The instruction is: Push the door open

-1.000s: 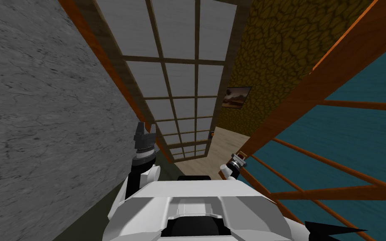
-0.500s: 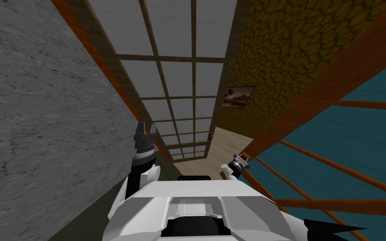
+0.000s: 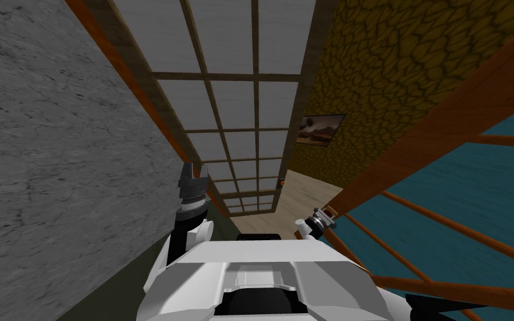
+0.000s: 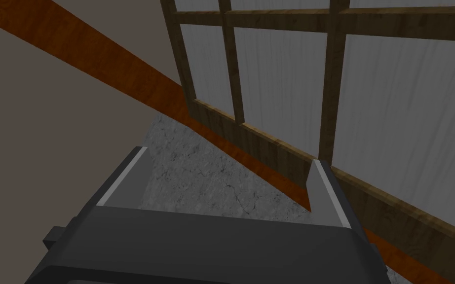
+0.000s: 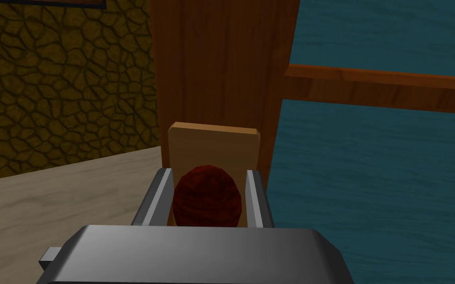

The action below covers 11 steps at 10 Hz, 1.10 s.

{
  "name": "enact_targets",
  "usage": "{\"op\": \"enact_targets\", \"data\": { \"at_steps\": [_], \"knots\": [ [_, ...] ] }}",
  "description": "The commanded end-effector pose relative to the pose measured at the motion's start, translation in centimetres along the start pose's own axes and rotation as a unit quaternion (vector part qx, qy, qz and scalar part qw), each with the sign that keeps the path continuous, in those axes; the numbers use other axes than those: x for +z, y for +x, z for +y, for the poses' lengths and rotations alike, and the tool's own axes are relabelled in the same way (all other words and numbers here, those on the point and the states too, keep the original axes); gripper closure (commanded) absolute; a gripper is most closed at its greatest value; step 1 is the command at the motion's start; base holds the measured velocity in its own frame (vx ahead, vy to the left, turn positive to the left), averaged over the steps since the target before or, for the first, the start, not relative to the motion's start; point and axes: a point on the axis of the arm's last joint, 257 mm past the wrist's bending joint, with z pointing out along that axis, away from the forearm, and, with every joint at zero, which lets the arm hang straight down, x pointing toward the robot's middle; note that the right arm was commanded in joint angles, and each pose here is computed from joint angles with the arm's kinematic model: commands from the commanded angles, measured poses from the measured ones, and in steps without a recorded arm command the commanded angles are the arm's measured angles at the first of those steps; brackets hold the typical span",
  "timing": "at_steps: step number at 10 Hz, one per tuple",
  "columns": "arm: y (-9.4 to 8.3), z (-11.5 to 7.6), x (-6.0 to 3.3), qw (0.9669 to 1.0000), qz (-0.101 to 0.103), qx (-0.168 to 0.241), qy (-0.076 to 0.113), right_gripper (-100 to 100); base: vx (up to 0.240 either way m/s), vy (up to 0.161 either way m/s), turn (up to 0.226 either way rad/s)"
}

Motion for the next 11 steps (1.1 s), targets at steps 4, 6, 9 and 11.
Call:
{"op": "enact_targets", "data": {
  "at_steps": [4,6,9,11],
  "knots": [
    [-0.1,2.5,0.76,0.9993,0.003,-0.01,-0.035,100,0.028,-0.069,0.051],
    [0.9,3.5,1.43,0.998,0.016,-0.001,-0.061,100,0.018,-0.038,0.042],
    [0.9,4.2,1.4,0.9972,0.015,-0.001,-0.073,100,0.034,-0.072,0.055],
    [0.8,5.3,1.27,0.9952,0.013,-0.001,-0.096,100,0.028,-0.052,0.05]
  ]
}}
